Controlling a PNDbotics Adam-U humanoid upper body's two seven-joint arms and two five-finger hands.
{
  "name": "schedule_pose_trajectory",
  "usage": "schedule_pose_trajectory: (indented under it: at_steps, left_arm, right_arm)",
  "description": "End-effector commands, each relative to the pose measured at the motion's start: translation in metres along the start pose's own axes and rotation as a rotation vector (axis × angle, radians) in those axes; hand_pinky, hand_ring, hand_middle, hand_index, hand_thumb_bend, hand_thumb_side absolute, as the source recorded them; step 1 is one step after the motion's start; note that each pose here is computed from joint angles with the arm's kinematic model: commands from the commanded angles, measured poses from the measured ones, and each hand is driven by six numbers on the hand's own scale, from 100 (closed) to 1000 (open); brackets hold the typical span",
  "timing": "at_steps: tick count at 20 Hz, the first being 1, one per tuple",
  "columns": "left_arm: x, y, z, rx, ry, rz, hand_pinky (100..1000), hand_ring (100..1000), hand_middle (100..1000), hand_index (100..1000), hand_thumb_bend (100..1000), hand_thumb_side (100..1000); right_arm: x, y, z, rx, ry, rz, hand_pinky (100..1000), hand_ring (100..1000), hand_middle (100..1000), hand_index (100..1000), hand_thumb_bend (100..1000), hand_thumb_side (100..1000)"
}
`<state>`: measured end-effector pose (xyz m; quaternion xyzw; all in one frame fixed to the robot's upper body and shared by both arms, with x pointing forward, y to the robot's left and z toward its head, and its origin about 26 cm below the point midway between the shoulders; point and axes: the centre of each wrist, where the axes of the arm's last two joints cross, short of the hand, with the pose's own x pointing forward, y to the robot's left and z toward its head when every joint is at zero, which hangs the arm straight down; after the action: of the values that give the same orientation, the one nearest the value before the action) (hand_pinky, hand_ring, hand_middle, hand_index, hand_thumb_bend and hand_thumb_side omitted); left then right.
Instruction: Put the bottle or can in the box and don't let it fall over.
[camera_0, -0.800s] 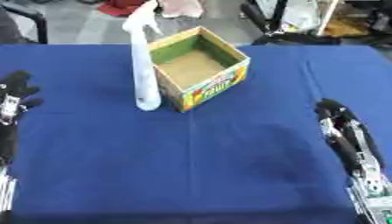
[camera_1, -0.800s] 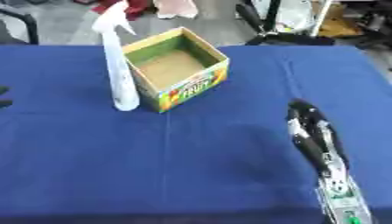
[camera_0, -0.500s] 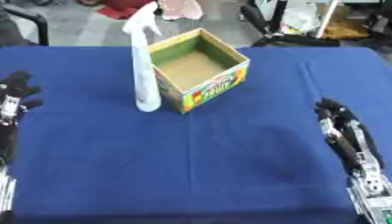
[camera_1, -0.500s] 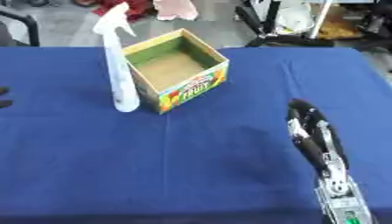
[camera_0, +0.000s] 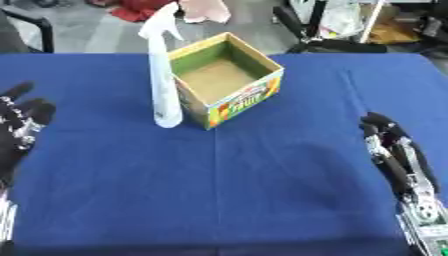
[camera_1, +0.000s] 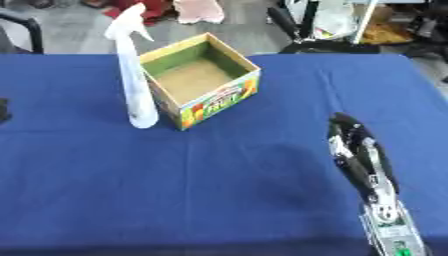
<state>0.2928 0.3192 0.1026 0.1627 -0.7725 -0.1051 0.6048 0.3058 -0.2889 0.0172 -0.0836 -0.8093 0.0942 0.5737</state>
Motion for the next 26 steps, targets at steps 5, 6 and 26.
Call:
schedule_pose_trajectory:
  at_steps: [5,6,26]
  left_arm:
    - [0.002,-0.004,-0.018,-0.046,0.061,-0.160,878,918,935,840,917,457]
    - [0.001,-0.008,-0.023,-0.051,0.061,-0.155,878,918,935,837,915,451]
    - [-0.012,-0.084,-0.114,-0.131,0.061,-0.089,866,922,927,806,876,444]
  right_arm:
    - [0.009,-0.007,-0.007,0.005,-0.036,0.017,904,846,791,870,100,580]
    - [0.009,-0.006,-0.007,0.007,-0.037,0.016,904,846,791,870,100,580]
    - [0.006,0.000,-0.005,0.041,-0.030,-0.002,903,846,790,870,100,581]
